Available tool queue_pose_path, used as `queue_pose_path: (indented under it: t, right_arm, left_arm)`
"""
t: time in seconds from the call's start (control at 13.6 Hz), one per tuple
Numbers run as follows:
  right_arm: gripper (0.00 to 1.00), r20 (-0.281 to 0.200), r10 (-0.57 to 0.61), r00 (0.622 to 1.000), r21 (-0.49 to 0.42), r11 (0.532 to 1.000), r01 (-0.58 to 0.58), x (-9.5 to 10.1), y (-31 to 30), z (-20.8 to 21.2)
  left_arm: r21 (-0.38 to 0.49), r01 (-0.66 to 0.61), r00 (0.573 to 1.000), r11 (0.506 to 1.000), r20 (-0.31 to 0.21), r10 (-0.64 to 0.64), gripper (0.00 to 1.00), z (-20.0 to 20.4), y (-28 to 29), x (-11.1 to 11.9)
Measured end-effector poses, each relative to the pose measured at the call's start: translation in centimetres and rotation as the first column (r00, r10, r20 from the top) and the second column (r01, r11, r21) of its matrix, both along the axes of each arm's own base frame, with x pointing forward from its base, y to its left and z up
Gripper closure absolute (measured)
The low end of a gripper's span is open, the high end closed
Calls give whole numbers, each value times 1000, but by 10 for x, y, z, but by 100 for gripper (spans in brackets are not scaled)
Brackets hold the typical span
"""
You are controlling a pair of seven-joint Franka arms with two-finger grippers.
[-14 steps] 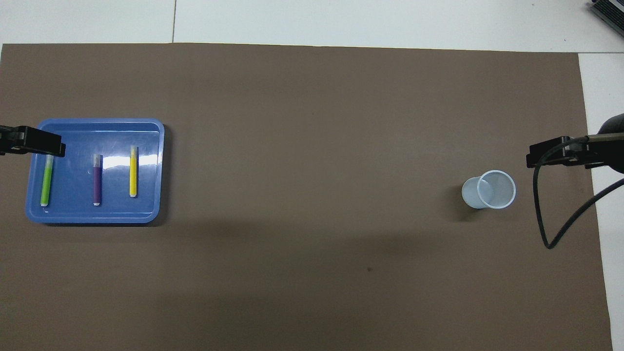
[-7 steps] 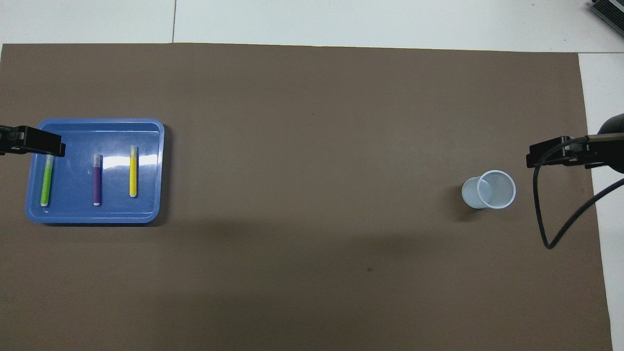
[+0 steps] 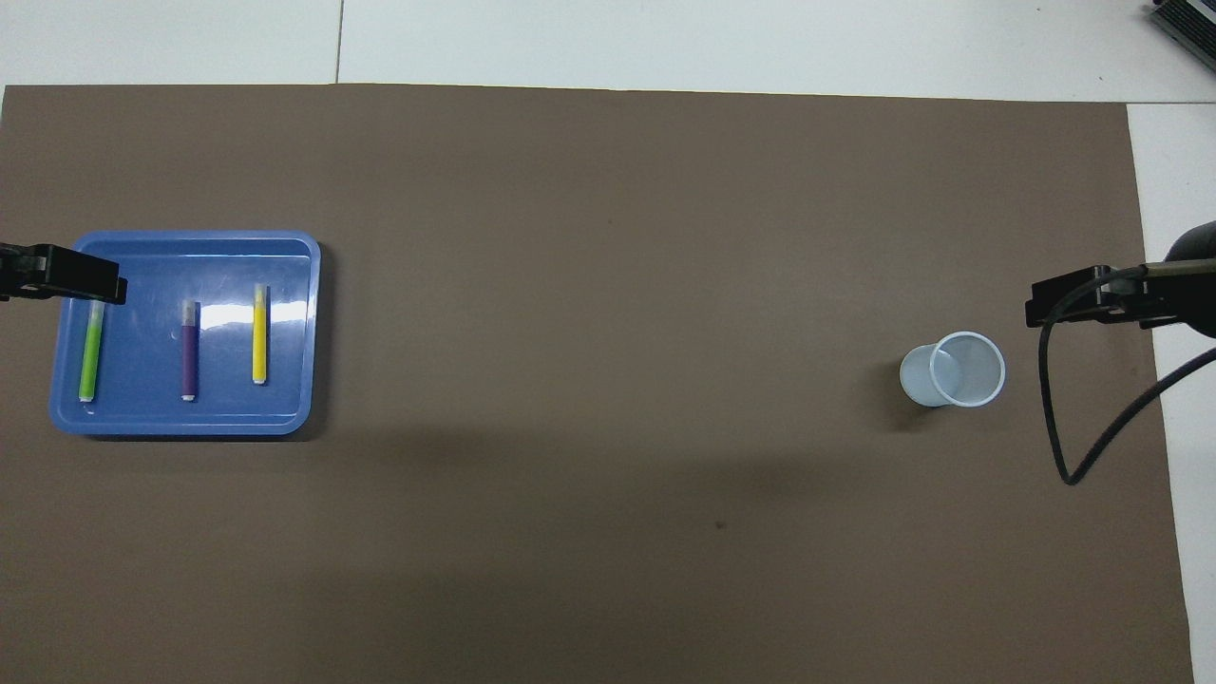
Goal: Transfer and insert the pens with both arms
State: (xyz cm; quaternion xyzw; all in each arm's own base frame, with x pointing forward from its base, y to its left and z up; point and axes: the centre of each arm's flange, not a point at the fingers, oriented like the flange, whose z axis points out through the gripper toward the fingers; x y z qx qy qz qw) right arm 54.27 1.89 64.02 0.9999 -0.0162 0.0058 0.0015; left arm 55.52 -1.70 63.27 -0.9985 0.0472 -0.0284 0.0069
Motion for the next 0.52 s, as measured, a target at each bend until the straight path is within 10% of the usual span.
queue_pose_path:
  t: [0.52]
  right_arm:
    - [0,0,0,1000,0,1000,0,0,0,0]
  left_arm:
    - [-1,7,999,1000,32,-7,0,3,-4,3]
